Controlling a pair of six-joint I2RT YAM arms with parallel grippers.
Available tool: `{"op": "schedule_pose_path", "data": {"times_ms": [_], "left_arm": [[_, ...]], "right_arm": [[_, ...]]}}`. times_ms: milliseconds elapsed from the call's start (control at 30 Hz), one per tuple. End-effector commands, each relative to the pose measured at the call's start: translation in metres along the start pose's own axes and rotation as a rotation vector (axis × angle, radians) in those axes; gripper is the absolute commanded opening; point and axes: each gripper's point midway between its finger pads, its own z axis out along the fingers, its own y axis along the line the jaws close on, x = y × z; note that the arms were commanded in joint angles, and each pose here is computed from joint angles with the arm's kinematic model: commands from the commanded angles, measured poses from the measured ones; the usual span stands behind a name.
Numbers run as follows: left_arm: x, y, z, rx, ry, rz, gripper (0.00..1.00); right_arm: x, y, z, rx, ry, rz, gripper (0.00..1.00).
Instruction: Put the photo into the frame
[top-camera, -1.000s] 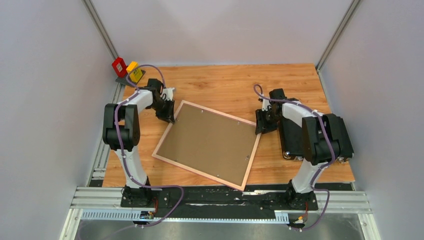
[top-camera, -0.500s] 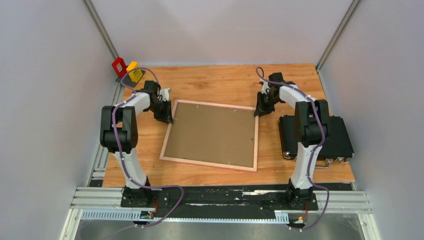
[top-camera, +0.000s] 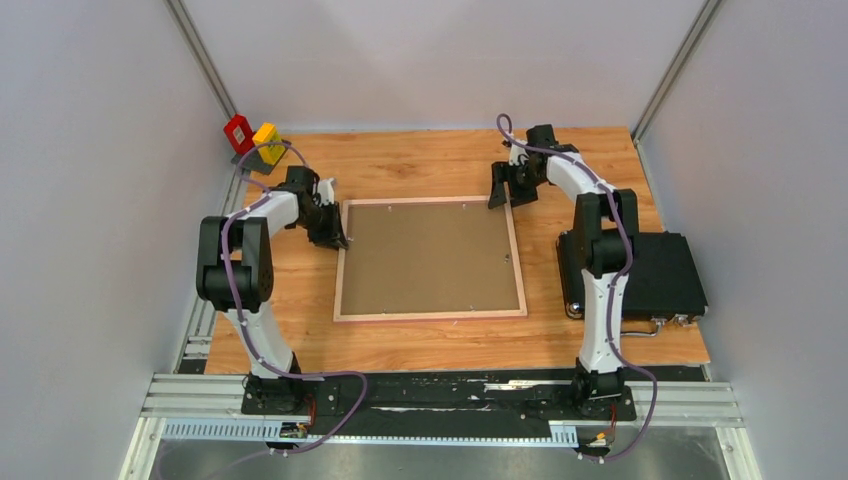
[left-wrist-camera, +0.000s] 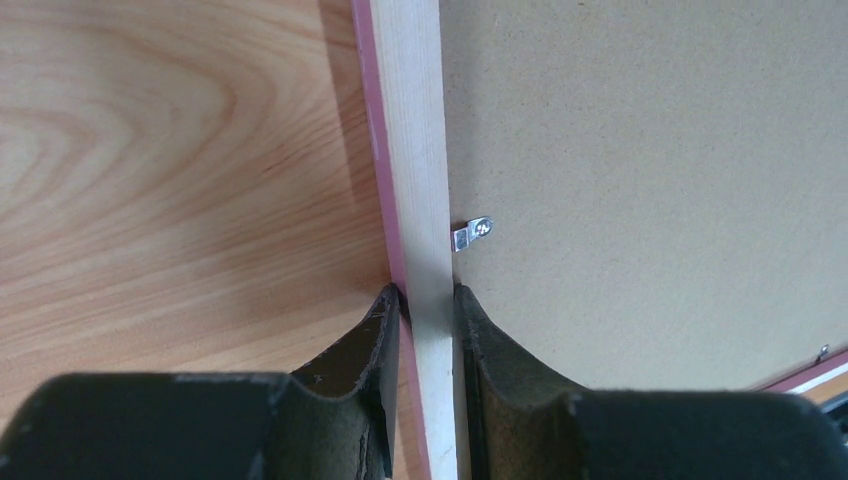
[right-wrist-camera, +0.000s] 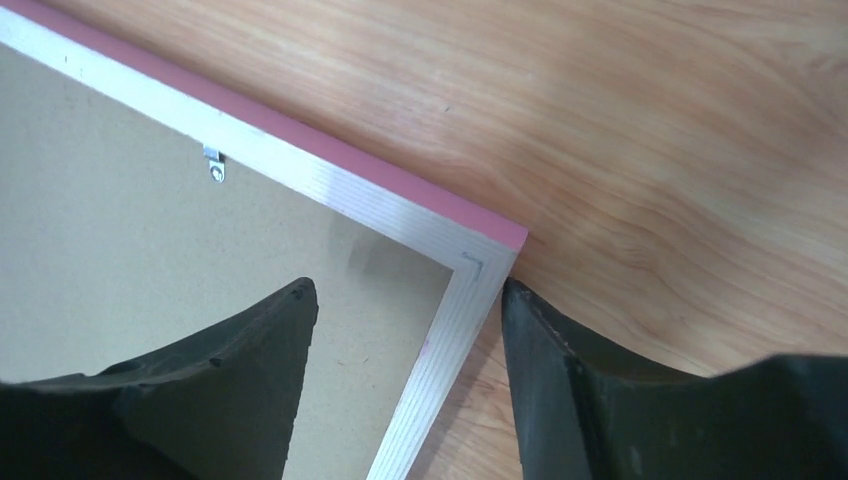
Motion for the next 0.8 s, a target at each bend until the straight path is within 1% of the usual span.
{"op": "schedule_pose_path", "data": {"times_ms": [0, 67, 200, 300, 433, 633, 767], "left_arm": [[0.030, -0.003, 0.013, 0.022, 0.084, -0.075, 0.00], [0.030, -0.006, 0.013, 0.033, 0.079, -0.087, 0.00], [0.031, -0.006, 0.014, 0.036, 0.079, -0.096, 0.00], [0.029, -0.007, 0.012, 0.036, 0.063, -0.094, 0.00], [0.026, -0.008, 0.010, 0.040, 0.046, -0.084, 0.00], [0.020, -0.011, 0.007, 0.057, 0.023, -0.054, 0.00], [0.017, -0.011, 0.005, 0.055, 0.010, -0.035, 0.00]], "right_arm": [[-0.006, 0.020, -0.028, -0.020, -0.045, -0.062, 0.67], [0.006, 0.022, -0.040, 0.003, -0.038, -0.059, 0.69], [0.042, 0.021, -0.058, 0.062, 0.003, -0.030, 0.70], [0.072, 0.022, -0.065, 0.079, 0.037, -0.018, 0.71], [0.097, 0.028, -0.069, 0.075, 0.055, -0.019, 0.70], [0.104, 0.030, -0.061, 0.103, 0.052, -0.021, 0.66], [0.105, 0.030, -0.053, 0.121, 0.047, -0.008, 0.61]]}}
